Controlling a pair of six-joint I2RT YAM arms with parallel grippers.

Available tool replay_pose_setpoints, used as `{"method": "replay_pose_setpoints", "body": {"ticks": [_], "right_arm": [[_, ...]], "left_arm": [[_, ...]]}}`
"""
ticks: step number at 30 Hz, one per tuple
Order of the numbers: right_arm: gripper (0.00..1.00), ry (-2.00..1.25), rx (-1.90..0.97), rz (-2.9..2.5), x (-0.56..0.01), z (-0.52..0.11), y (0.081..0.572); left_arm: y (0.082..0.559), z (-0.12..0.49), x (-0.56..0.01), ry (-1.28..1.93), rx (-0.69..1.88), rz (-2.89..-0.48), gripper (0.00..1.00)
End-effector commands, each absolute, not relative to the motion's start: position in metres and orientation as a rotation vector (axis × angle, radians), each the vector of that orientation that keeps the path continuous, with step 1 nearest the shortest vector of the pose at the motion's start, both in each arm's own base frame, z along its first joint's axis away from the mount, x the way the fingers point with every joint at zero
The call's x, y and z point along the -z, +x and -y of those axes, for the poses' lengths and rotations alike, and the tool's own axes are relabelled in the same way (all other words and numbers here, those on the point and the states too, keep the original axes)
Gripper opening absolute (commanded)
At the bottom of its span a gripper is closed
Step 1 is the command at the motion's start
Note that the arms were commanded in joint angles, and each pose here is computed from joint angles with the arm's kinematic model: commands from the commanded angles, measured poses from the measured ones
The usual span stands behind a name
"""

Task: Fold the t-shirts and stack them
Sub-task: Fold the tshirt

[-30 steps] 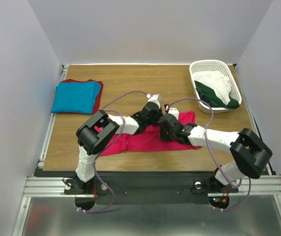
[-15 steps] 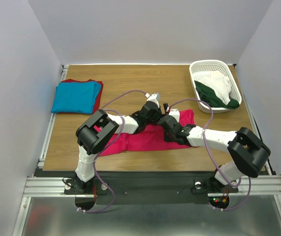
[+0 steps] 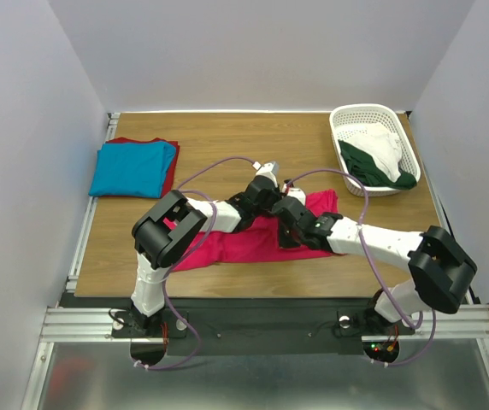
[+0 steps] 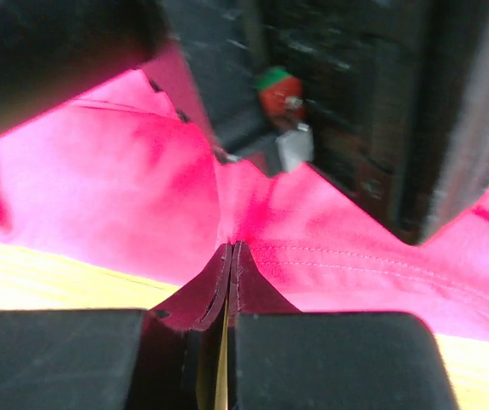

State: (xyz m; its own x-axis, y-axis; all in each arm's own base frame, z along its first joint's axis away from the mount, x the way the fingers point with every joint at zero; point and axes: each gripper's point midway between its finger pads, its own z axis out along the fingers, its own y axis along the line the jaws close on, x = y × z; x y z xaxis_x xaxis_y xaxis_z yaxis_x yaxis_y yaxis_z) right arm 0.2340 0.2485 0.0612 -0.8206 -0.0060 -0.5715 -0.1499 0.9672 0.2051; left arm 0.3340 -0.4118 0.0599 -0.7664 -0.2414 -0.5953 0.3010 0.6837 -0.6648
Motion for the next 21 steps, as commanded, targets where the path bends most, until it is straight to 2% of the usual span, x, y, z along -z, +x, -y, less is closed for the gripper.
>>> {"method": "replay_pose_setpoints", "body": {"ticks": [1, 7, 10, 11, 12, 15, 18, 21], "right_arm": [[0.0, -0.122, -0.311, -2.578, -0.055, -0.254, 0.224], [0.01, -0.124, -0.277, -2.609, -0.048, -0.251, 0.219], [0.07, -0.116, -0.274, -2.606, -0.053, -0.248, 0.217], [0.25, -0.108, -0.268, -2.598, -0.056, -0.246, 0.218], [0.37, -0.103, -0.268, -2.592, -0.059, -0.245, 0.218], [0.67, -0.081, -0.27, -2.547, -0.078, -0.24, 0.222], [0.75, -0.035, -0.27, -2.469, -0.1, -0.232, 0.228], [0.77, 0.013, -0.228, -2.401, -0.114, -0.219, 0.236]], "left_arm": [[0.327, 0.413, -0.069, 0.074, 1.044, -2.213, 0.98], [0.327, 0.412, -0.068, 0.077, 1.041, -2.215, 0.98], [0.327, 0.412, -0.07, 0.078, 1.044, -2.213, 0.98], [0.327, 0.413, -0.071, 0.082, 1.045, -2.211, 0.98], [0.327, 0.414, -0.072, 0.082, 1.047, -2.208, 0.98], [0.33, 0.415, -0.078, 0.085, 1.049, -2.191, 0.98], [0.336, 0.419, -0.092, 0.099, 1.054, -2.16, 0.98], [0.341, 0.422, -0.112, 0.114, 1.06, -2.121, 0.98]]}}
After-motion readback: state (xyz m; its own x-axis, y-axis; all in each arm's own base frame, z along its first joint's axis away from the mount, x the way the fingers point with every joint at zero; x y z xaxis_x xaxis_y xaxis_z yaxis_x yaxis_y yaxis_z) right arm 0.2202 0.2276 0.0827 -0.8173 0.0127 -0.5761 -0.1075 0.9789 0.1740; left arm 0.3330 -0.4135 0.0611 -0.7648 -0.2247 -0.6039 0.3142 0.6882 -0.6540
